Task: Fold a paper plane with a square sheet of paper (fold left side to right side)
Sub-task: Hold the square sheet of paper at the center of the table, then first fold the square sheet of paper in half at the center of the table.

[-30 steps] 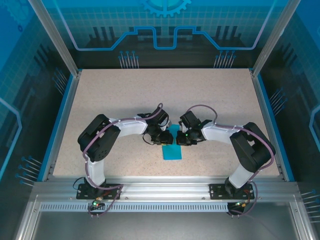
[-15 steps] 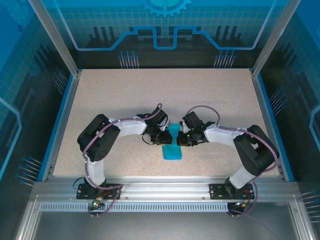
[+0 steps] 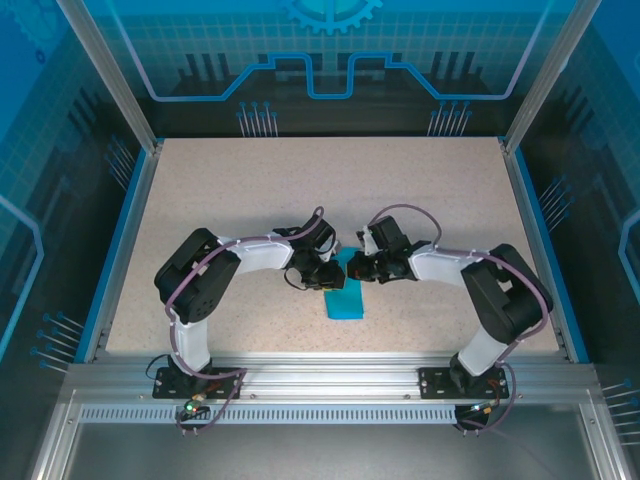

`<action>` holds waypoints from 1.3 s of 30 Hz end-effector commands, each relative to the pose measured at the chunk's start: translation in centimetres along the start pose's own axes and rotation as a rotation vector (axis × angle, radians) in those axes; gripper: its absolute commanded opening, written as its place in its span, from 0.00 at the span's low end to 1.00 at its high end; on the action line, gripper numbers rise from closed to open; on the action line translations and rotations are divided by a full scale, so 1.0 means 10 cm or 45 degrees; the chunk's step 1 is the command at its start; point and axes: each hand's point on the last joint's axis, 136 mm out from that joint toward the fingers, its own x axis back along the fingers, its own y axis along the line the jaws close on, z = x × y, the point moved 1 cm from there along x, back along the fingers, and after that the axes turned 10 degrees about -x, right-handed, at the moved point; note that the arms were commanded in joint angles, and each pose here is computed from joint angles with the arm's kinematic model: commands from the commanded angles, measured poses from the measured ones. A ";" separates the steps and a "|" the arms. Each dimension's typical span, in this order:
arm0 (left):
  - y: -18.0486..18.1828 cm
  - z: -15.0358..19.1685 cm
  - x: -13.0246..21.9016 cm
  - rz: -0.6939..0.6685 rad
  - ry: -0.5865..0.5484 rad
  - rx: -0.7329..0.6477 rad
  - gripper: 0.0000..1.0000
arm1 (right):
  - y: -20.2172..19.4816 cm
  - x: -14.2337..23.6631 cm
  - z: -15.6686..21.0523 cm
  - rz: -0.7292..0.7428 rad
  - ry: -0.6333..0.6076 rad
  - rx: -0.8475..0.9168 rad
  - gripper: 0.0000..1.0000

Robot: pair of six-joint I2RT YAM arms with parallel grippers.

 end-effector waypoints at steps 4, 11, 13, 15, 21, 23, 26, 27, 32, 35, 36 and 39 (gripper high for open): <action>0.26 0.21 -0.12 -0.101 0.085 0.050 0.24 | 0.02 -0.12 -0.10 -0.007 0.016 -0.017 0.02; 0.24 0.22 -0.12 -0.092 0.088 0.043 0.23 | -0.22 -0.19 0.04 0.111 0.082 -0.097 0.02; 0.22 0.23 -0.11 -0.086 0.088 0.037 0.23 | -0.31 -0.20 0.09 0.157 0.098 -0.121 0.02; 0.20 0.25 -0.09 -0.080 0.089 0.029 0.23 | -0.38 -0.20 0.14 0.197 0.113 -0.142 0.02; 0.14 0.34 -0.07 -0.059 0.103 0.014 0.23 | -0.52 -0.23 0.21 0.253 0.143 -0.189 0.01; 0.13 0.39 -0.06 -0.058 0.109 0.012 0.23 | -0.54 -0.23 0.22 0.258 0.147 -0.198 0.01; 0.11 0.45 -0.04 -0.058 0.116 0.007 0.23 | -0.57 -0.25 0.24 0.270 0.157 -0.209 0.01; 0.11 0.48 -0.03 -0.058 0.117 0.005 0.23 | -0.58 -0.25 0.24 0.272 0.159 -0.212 0.01; 0.09 0.60 -0.01 -0.056 0.133 -0.001 0.22 | -0.60 -0.26 0.25 0.281 0.162 -0.222 0.01; 0.08 0.68 -0.01 -0.050 0.143 -0.002 0.23 | -0.61 -0.26 0.26 0.286 0.166 -0.226 0.01; 0.07 0.71 -0.01 -0.045 0.147 0.000 0.22 | -0.62 -0.26 0.26 0.289 0.166 -0.226 0.01; 0.04 0.78 -0.02 -0.027 0.153 0.001 0.23 | -0.63 -0.26 0.27 0.293 0.167 -0.226 0.01</action>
